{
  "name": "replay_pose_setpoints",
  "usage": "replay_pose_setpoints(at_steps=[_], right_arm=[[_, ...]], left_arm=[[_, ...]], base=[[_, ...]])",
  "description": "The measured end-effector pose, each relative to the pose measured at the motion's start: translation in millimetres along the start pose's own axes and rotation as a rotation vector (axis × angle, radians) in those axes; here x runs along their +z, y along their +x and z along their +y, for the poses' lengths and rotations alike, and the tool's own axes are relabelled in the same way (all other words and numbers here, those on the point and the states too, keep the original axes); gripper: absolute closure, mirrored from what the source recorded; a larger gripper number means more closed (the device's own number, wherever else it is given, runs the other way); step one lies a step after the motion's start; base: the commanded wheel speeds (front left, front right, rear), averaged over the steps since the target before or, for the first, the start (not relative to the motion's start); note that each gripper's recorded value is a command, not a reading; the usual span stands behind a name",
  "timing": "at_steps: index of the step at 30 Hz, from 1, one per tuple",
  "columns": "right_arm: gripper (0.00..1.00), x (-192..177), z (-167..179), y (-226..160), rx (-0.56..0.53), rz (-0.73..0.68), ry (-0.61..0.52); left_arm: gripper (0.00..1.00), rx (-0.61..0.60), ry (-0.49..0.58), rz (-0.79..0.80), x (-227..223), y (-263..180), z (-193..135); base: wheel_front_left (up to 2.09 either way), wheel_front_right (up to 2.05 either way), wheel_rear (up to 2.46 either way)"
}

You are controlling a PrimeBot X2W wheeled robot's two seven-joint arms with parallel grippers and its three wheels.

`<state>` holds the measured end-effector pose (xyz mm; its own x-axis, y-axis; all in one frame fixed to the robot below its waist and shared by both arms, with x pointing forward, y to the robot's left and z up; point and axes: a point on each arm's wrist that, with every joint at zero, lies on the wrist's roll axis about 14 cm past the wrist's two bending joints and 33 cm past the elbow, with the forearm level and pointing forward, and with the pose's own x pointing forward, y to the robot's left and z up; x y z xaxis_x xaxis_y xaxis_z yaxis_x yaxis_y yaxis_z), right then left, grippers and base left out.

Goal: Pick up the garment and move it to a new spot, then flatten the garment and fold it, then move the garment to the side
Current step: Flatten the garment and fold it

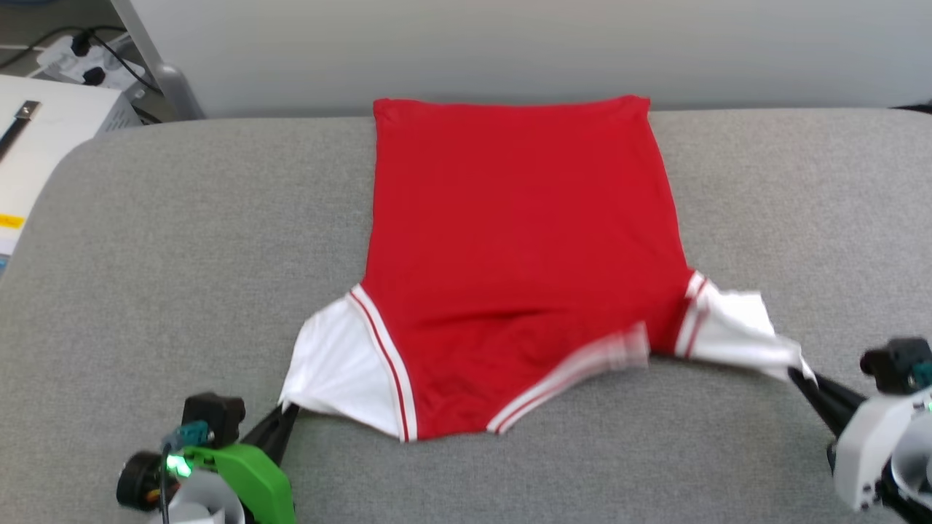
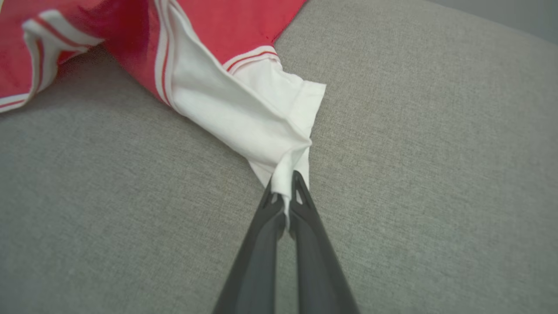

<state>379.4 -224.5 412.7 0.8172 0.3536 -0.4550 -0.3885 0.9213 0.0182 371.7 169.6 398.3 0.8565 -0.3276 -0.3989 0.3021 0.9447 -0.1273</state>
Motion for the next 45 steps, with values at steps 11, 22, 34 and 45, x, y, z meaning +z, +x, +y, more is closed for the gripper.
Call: replay_pose_setpoints(at_steps=[11,22,34,45], right_arm=[[1.00,-61.0,6.0,-54.1,-0.068,0.069,0.118],[0.00,-83.9,26.3,-66.9,-0.036,0.173,0.177],[0.00,68.4,-39.0,-33.1,-0.117,-0.149,0.018],[0.00,212.4,-65.2,52.4,-0.111,-0.157,-0.055]], left_arm=[[1.00,0.062,-0.060,0.038,-34.8,-45.4,-5.5],[1.00,0.083,-0.076,0.042,-42.4,-58.4,-9.9],[1.00,0.067,-0.048,-0.143,18.7,-33.0,-23.7],[1.00,0.046,-0.037,-0.235,47.8,-6.6,-38.7]], base=[[0.00,0.00,0.00],[0.00,0.00,0.00],[0.00,0.00,0.00],[0.00,0.00,0.00]])
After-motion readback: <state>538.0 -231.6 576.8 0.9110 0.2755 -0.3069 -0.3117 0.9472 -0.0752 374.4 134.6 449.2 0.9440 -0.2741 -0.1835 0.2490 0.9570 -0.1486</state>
